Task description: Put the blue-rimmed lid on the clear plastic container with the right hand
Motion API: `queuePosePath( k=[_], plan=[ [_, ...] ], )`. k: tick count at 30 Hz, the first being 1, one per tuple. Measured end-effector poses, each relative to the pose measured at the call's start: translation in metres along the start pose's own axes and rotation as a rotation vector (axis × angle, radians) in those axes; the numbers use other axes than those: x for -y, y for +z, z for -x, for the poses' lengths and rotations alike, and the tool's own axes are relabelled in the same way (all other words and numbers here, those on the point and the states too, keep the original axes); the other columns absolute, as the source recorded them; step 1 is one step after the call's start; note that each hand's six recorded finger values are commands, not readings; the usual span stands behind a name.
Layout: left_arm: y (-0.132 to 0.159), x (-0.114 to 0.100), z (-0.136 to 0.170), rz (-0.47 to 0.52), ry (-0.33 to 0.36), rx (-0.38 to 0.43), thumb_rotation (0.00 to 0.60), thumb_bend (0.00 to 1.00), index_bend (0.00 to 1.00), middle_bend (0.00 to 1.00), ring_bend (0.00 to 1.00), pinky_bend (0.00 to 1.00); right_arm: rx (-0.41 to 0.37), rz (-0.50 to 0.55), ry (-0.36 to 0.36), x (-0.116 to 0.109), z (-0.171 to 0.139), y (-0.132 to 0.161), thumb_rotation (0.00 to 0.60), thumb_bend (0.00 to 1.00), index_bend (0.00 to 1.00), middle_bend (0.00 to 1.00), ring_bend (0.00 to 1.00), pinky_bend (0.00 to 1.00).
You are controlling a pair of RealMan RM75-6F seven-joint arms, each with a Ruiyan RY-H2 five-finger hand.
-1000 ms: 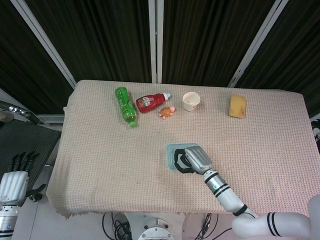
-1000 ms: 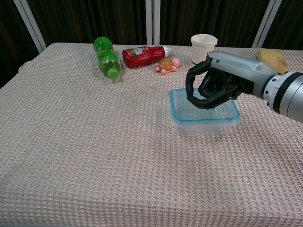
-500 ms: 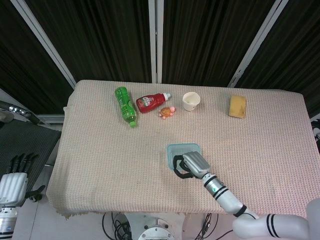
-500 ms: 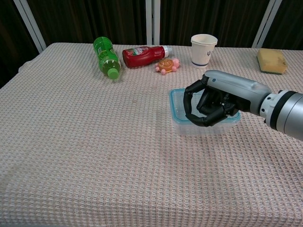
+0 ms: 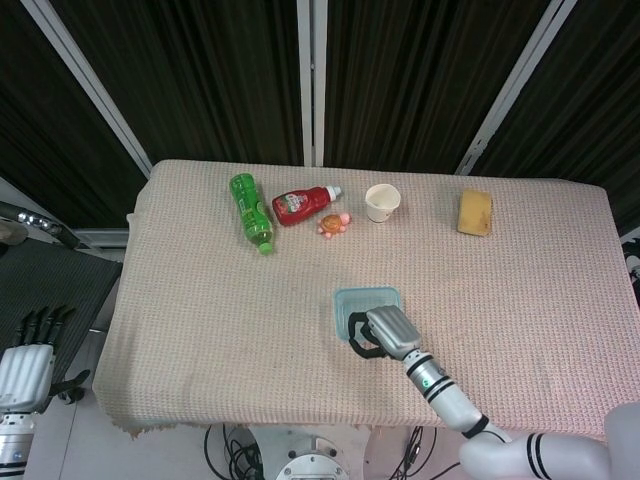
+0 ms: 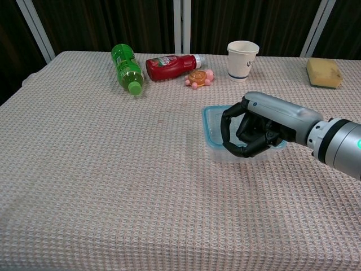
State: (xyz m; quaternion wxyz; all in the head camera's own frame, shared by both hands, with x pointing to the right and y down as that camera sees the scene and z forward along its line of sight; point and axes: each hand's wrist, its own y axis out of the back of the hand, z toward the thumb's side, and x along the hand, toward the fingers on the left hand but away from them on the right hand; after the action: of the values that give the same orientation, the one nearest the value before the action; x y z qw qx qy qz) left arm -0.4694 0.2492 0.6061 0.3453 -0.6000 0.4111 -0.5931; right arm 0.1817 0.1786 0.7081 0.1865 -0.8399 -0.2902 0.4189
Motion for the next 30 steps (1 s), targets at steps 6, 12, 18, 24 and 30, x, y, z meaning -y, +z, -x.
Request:
queuePosePath(
  k=[6, 12, 18, 24, 30],
  plan=[
    [-0.001, 0.002, 0.000, 0.003, -0.002, -0.003, 0.600, 0.00, 0.12, 0.08, 0.00, 0.00, 0.014, -0.006, 0.002, 0.006, 0.000, -0.004, 0.600, 0.71, 1.00, 0.94, 0.91, 0.94],
    [-0.002, 0.003, 0.000, 0.005, -0.005, -0.002, 0.600, 0.00, 0.12, 0.08, 0.00, 0.00, 0.009, 0.002, -0.007, 0.005, 0.001, -0.003, 0.600, 0.71, 1.00, 0.94, 0.91, 0.94],
    [-0.002, 0.001, -0.001, 0.004, 0.000, -0.002, 0.600, 0.00, 0.12, 0.08, 0.00, 0.00, -0.022, 0.016, -0.057, -0.012, 0.002, 0.006, 0.600, 0.71, 1.00, 0.94, 0.91, 0.94],
    [0.000, 0.000, 0.000, 0.001, 0.002, 0.002, 0.600, 0.00, 0.12, 0.08, 0.00, 0.00, -0.039, 0.007, -0.063, -0.024, 0.018, 0.015, 0.600, 0.70, 1.00, 0.94, 0.91, 0.94],
    [0.000, -0.001, 0.001, -0.003, 0.000, -0.005, 0.600, 0.00, 0.12, 0.08, 0.00, 0.00, -0.031, -0.011, -0.044, -0.021, 0.045, 0.018, 0.600, 0.70, 1.00, 0.94, 0.91, 0.94]
  ],
)
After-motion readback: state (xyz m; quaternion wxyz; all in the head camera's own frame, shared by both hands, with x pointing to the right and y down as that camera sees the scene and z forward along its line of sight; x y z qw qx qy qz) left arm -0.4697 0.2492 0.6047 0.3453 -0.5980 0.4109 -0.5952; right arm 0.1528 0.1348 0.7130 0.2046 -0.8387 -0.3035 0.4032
